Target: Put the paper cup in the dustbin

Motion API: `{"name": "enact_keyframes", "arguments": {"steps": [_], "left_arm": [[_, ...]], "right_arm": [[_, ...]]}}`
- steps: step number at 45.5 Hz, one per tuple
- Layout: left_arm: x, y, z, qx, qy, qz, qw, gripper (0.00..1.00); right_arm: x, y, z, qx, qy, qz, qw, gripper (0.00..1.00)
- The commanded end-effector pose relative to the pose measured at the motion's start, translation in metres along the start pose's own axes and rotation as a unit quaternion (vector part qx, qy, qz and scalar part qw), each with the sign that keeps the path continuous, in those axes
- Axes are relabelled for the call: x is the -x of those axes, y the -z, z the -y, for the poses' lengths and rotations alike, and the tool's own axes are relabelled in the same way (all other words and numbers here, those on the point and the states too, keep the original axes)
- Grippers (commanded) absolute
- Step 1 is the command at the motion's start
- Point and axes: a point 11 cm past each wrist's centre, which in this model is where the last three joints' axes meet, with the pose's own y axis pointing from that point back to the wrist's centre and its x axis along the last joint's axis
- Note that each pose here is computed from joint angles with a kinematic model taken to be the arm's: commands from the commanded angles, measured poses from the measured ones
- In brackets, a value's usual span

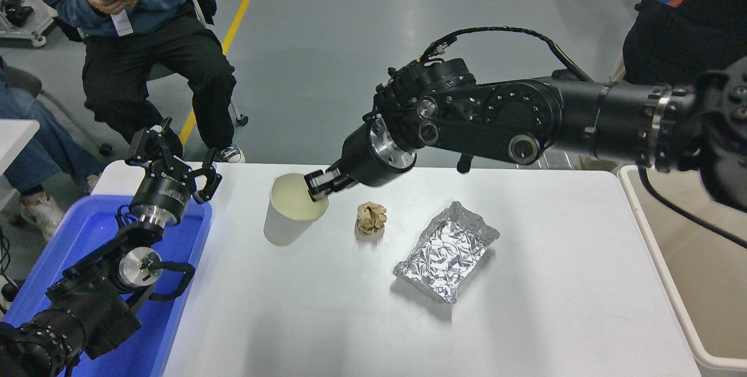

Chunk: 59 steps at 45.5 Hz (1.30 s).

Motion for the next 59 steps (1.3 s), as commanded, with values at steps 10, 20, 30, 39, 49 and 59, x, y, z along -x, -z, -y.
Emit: {"name": "enact_keyframes", "arguments": {"steps": [10,20,30,39,49,59], "left_arm": [[0.0,0.0,0.0,0.0,0.0,0.0,1.0,1.0],[0.0,0.0,0.0,0.0,0.0,0.0,1.0,1.0],[0.0,0.0,0.0,0.0,0.0,0.0,1.0,1.0],[0.0,0.0,0.0,0.0,0.0,0.0,1.0,1.0],[0.0,0.0,0.0,0.0,0.0,0.0,1.0,1.0],[0.001,0.001,0.0,0.0,0.0,-0.001,1.0,1.0]], "right_arm": [[-0.021,-0.014,-0.039,0.046,-0.017,-0.016,0.999,0.0],[-0.015,-0.073,-0.061,0.111,-0.034,0.009,0.993,0.0],[-0.011,-0.136,-0.121,0.166,-0.083,0.061,0.981,0.0],[0.013,-0.19,-0.151,0.225,-0.088,0.089,0.966,0.0],[0.045,-0.257,-0.195,0.302,-0.108,0.131,0.938,0.0],[0.069,-0.301,-0.24,0.353,-0.139,0.173,0.909,0.0]]}}
